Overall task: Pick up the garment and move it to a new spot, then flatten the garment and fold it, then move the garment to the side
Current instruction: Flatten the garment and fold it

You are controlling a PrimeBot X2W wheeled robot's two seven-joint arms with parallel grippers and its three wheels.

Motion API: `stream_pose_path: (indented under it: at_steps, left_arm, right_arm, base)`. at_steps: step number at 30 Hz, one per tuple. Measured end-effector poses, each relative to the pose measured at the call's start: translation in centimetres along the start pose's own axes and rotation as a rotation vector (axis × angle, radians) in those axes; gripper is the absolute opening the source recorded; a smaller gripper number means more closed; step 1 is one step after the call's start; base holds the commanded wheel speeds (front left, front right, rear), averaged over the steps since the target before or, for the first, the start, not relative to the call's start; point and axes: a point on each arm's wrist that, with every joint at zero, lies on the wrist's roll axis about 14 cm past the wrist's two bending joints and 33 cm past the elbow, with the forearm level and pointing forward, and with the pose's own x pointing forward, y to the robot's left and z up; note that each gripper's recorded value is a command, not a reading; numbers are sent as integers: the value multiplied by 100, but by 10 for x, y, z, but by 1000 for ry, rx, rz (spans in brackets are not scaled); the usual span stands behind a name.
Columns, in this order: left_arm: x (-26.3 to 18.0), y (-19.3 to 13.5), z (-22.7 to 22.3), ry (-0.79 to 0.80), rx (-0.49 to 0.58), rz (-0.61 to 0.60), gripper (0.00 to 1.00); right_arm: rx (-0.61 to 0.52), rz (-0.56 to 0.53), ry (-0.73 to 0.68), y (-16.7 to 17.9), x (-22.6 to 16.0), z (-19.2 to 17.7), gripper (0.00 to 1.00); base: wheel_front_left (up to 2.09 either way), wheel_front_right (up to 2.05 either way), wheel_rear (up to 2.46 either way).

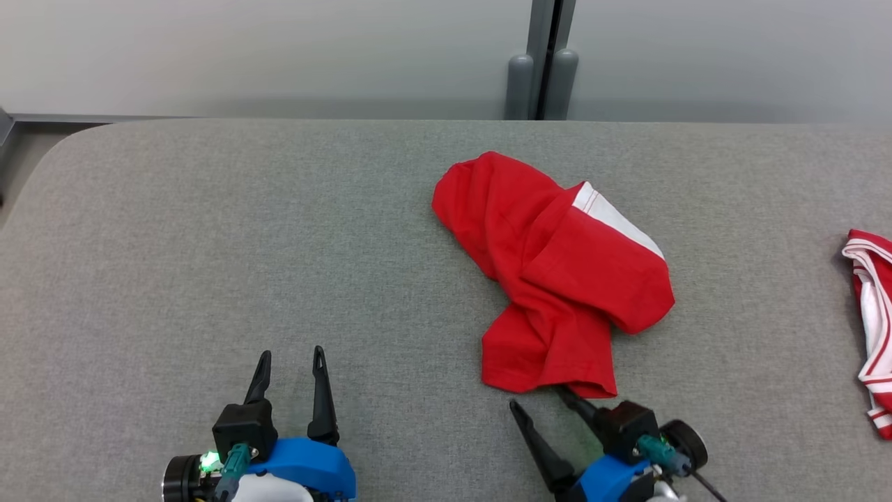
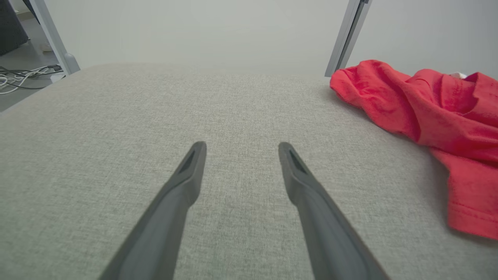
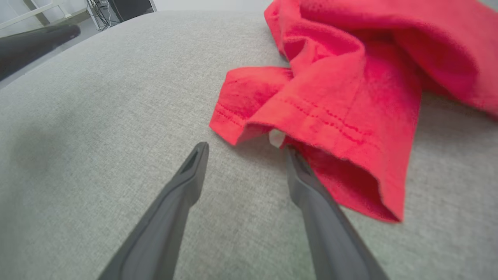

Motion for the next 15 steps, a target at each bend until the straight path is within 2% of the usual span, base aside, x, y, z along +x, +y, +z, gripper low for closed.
stream_pose_path:
  at_steps: [4, 5, 6, 7, 8, 11, 15]
  left_arm:
    - [1, 3, 0, 1, -1, 8, 100]
    - [1, 4, 1, 0, -1, 11, 100]
    - [0, 6, 0, 0, -2, 16, 100]
    - [0, 7, 0, 3, -3, 21, 100]
    - [-1, 9, -1, 5, -3, 28, 100]
    - [-4, 16, -3, 9, -6, 48, 100]
    - [-7, 22, -2, 8, -15, 68, 100]
  right_arm:
    - [7, 0, -29, -4, 13, 13, 100]
    - [12, 1, -32, -4, 15, 14, 97]
    - [17, 6, -34, -3, 17, 15, 45]
    - [23, 11, -36, -2, 20, 16, 4]
    - [29, 19, -37, 0, 22, 17, 0]
    - [60, 50, -56, 9, 30, 25, 0]
    - [44, 113, -151, 25, 45, 63, 0]
  base:
    - [0, 0, 0]
    - [0, 0, 0]
    - [0, 0, 0]
    - [0, 0, 0]
    - [0, 0, 0]
    - [0, 0, 0]
    - [0, 0, 0]
